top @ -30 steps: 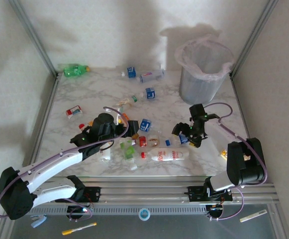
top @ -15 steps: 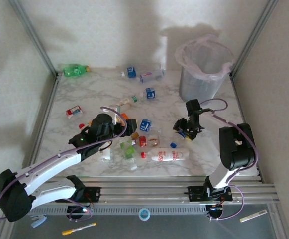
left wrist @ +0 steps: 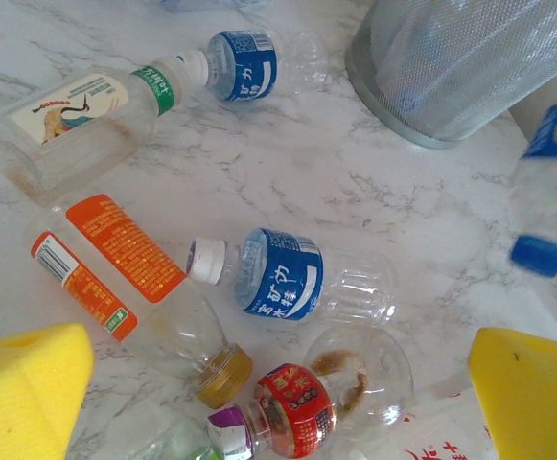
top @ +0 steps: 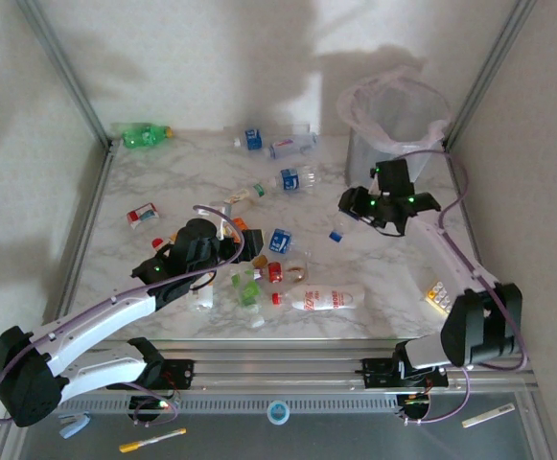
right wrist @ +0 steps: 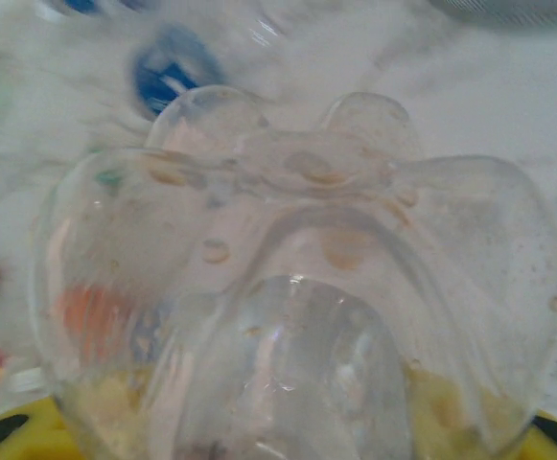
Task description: Throw the plastic bottles in the bin
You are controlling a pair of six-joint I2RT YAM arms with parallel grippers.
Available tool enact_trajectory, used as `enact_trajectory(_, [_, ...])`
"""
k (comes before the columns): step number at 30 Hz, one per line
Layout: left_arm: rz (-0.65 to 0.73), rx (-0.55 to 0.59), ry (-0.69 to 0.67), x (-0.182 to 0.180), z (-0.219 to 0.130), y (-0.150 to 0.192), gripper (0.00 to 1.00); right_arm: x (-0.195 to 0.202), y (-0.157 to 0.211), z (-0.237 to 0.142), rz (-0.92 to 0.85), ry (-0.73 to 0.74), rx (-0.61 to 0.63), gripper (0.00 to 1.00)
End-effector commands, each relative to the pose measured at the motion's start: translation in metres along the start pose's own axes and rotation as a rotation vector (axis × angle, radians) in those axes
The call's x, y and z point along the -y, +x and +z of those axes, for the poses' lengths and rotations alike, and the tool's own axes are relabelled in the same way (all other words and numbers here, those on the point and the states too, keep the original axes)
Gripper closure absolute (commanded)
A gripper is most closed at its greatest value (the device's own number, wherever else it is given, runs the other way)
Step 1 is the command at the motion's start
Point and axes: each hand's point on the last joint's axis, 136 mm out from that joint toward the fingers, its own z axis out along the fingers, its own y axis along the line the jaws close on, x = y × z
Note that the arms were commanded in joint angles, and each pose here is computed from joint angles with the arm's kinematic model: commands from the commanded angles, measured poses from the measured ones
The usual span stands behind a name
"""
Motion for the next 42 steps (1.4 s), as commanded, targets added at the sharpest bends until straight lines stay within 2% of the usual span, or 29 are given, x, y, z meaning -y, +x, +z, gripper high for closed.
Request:
enact_trajectory(1, [0.005, 0.043, -0.001, 0.004, -0.003, -0.014, 0.00, -0.043, -0.021, -0.049, -0.107, -0.148, 0.085, 0.60])
enact_trajectory(5, [0.002, 0.042, 0.005, 0.007, -0.002, -0.016, 0.01, -0.088, -0.055, -0.112, -0.229, -0.246, 0.244, 0.59])
enact_trajectory(9, [-0.005, 0.043, 0.014, 0.010, -0.001, -0.019, 0.00, -0.110, -0.104, -0.168, -0.341, -0.197, 0.426, 0.56])
enact_trajectory(15, [-0.023, 0.052, 0.029, 0.012, -0.003, -0.020, 0.00, -0.109, -0.180, -0.203, -0.339, -0.123, 0.609, 0.56])
enact_trajectory(20, [-0.034, 0.048, 0.034, 0.012, -0.004, -0.018, 0.00, -0.077, -0.230, -0.197, -0.301, 0.037, 0.716, 0.60])
enact_trajectory(23, [-0.039, 0.050, 0.032, 0.011, -0.005, -0.017, 0.00, -0.052, -0.254, -0.182, -0.265, 0.099, 0.735, 0.61])
enact_trajectory(27, [-0.042, 0.044, 0.030, 0.010, -0.006, -0.016, 0.00, -0.019, -0.281, -0.138, -0.213, 0.149, 0.681, 0.60])
enact_trajectory(30, [-0.045, 0.042, 0.029, 0.010, -0.006, -0.015, 0.00, -0.002, -0.295, -0.100, -0.191, 0.149, 0.613, 0.53])
enact_trajectory(34, [-0.053, 0.039, 0.027, 0.009, -0.005, -0.014, 0.00, 0.019, -0.308, -0.057, -0.172, 0.169, 0.555, 0.49])
enact_trajectory(37, [-0.060, 0.037, 0.030, 0.010, -0.004, -0.014, 0.00, 0.021, -0.310, -0.049, -0.180, 0.161, 0.529, 0.32])
enact_trajectory(42, [-0.077, 0.041, 0.037, 0.011, -0.005, -0.014, 0.00, 0.001, -0.294, -0.081, -0.212, 0.118, 0.529, 0.12])
